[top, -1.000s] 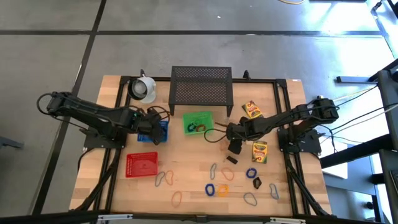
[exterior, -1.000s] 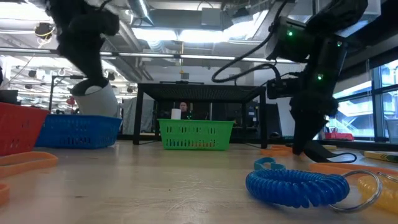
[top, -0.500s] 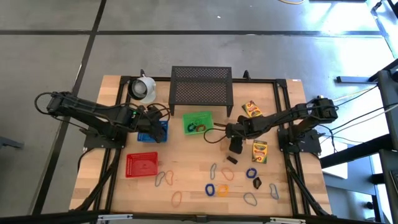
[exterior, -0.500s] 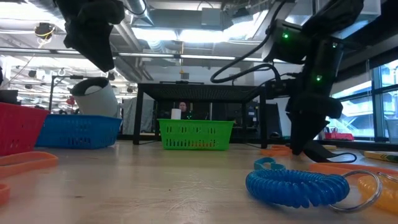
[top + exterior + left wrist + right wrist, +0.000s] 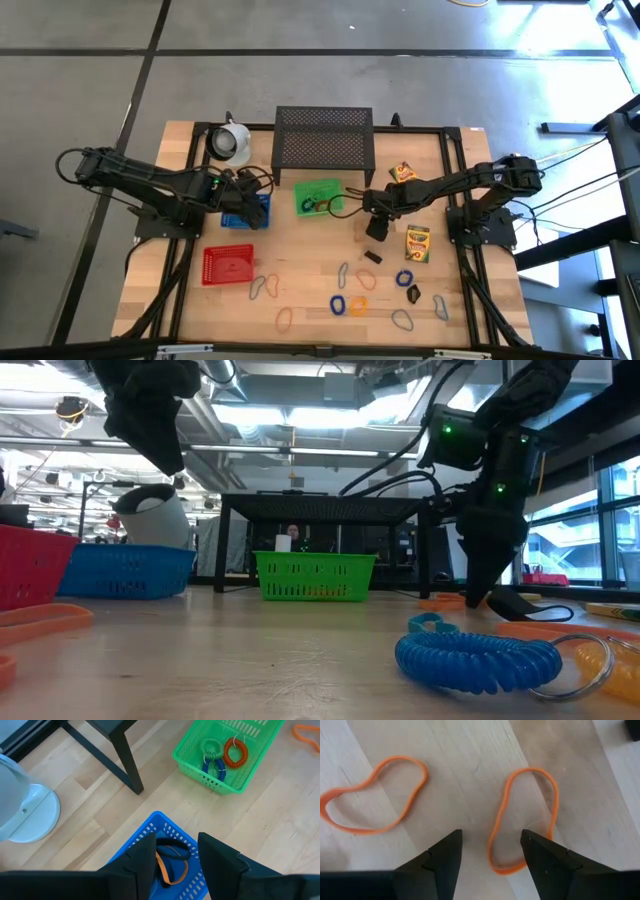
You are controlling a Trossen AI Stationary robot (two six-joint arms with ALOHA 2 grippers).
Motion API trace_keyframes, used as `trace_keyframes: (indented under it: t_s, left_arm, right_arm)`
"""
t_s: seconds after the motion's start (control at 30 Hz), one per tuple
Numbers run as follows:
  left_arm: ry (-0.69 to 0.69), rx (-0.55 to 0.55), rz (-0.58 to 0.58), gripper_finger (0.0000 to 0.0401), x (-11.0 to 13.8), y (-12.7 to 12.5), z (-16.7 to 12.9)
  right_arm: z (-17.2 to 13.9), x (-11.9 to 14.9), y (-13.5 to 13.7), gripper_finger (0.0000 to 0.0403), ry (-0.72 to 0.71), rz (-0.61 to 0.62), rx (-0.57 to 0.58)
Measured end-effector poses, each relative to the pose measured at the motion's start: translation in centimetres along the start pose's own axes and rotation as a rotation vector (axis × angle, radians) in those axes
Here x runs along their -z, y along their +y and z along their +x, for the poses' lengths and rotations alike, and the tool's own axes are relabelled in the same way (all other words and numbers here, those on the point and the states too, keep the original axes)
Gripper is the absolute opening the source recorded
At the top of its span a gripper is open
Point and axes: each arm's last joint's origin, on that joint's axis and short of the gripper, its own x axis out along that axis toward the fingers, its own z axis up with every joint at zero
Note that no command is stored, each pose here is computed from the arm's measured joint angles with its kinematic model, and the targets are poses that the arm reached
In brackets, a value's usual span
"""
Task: Pick & Place Office Desk Supplies
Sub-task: Put the orange rubber band into the blue bin
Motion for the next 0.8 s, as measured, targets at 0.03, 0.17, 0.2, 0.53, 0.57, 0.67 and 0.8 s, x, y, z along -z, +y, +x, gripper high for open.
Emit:
trace_keyframes:
  t_s: [0.03,0.17,0.2,0.53,0.57,0.67,0.8]
  left_arm:
    - [0.000,0.000,0.000,0.0141,0.00,0.00,0.00]
    - [0.000,0.000,0.001,0.0141,0.00,0.00,0.00]
    - [0.000,0.000,0.001,0.0141,0.00,0.00,0.00]
    - [0.013,0.014,-0.001,0.0141,0.03,-0.05,0.00]
    - [0.015,0.016,-0.002,0.0141,0.04,-0.05,0.00]
    - [0.023,0.035,-0.007,0.0141,0.02,-0.16,0.00]
    - [0.021,0.051,-0.008,0.0141,0.03,-0.34,-0.06]
  right_arm:
    - [0.00,0.01,0.00,0.0205,0.001,0.000,0.000]
    - [0.00,0.04,-0.02,0.0181,0.003,0.001,0.003]
    - [0.00,0.05,-0.03,0.0171,0.004,0.004,0.005]
    - [0.01,0.14,-0.12,0.0026,0.011,0.107,0.018]
    - [0.01,0.15,-0.11,0.0014,0.012,0.112,0.015]
    - [0.01,0.15,-0.10,0.0009,0.013,0.132,0.014]
    - [-0.35,0.26,0.19,0.0007,0.003,0.146,-0.009]
